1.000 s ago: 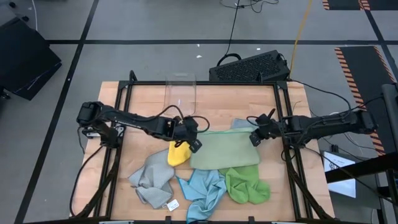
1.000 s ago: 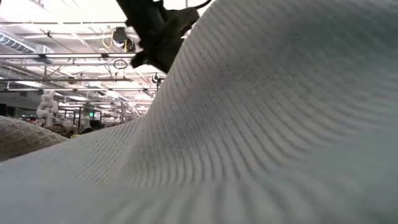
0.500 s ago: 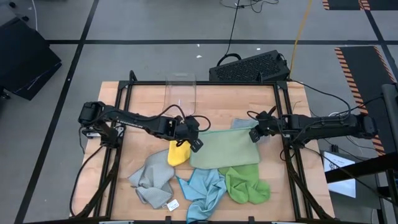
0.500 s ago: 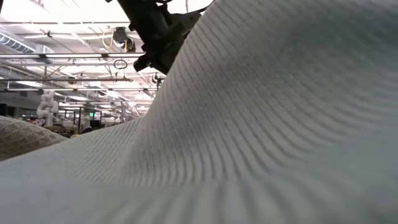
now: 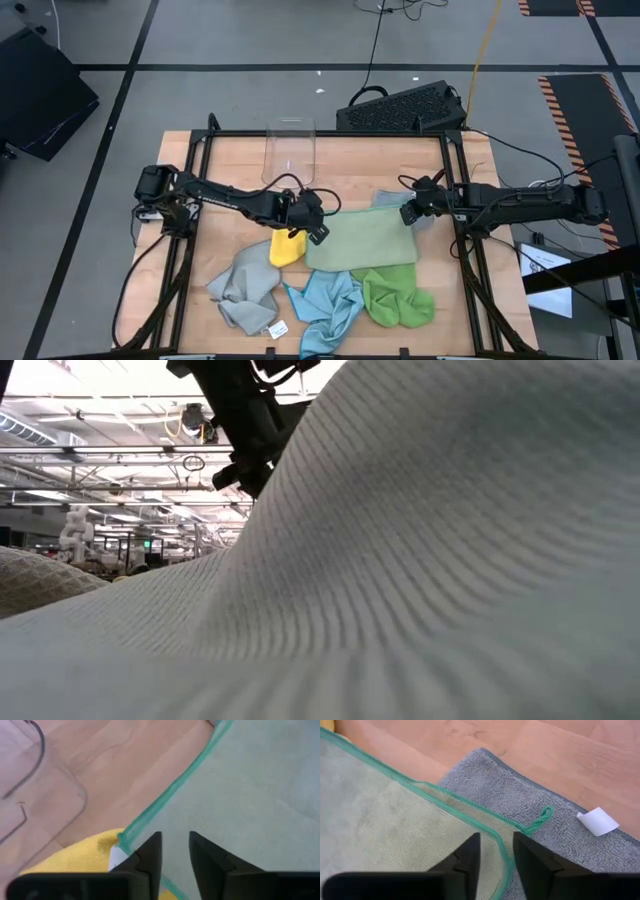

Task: Fold microfiber towels
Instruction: Fold the light green microfiber cloth

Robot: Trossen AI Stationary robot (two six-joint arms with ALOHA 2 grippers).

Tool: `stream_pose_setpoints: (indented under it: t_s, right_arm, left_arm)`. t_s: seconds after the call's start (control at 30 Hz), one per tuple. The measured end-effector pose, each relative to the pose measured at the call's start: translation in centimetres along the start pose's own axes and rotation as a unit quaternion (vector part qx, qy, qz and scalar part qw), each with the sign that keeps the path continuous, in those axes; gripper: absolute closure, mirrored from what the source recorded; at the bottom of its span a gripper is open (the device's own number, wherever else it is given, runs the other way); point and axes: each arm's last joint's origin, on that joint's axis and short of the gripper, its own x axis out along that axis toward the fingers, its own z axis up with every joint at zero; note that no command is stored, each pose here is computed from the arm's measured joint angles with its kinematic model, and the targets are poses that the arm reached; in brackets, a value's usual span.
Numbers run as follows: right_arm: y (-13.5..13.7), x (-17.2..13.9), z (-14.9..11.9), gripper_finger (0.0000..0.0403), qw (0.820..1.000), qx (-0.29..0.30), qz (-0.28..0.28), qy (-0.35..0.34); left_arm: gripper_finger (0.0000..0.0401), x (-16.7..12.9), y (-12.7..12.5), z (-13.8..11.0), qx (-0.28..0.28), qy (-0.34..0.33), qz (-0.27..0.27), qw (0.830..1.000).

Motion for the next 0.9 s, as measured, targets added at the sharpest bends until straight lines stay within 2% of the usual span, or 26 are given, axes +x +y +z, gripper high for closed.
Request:
stream_pose_setpoints:
  t_s: [0.13,0.23,0.37,0.53,0.67,0.8,0.9]
  right_arm:
    - [0.1,-0.2,0.0,0.0241,1.000,0.015,0.015,0.003]
    - [0.2,-0.7,0.1,0.0223,0.999,0.017,0.047,0.015]
    - [0.6,-1.6,0.3,0.0218,0.994,0.022,0.101,0.032]
    - [0.9,-3.1,0.5,0.0222,0.985,0.063,0.148,0.066]
    - [1.4,-4.8,1.1,0.0222,0.979,0.096,0.165,0.068]
    - [2.4,-6.4,1.8,0.0222,0.973,0.101,0.197,0.061]
    - [2.9,-7.2,1.9,0.0222,0.969,0.098,0.216,0.066]
  left_arm:
    - [0.0260,-1.2,0.4,0.5,-0.005,-0.005,-0.001,1.000]
    - [0.0248,-3.3,0.7,1.4,-0.035,-0.008,-0.007,0.999]
    - [0.0245,-6.6,1.4,2.1,-0.092,-0.002,-0.019,0.996]
    - [0.0244,-9.2,1.5,1.3,-0.129,0.008,-0.031,0.991]
    - [0.0244,-9.9,0.7,0.2,-0.142,0.017,-0.041,0.989]
    - [0.0242,-9.6,-0.6,-1.0,-0.136,0.018,-0.062,0.989]
    - [0.0226,-9.3,-1.5,-2.0,-0.130,0.001,-0.084,0.988]
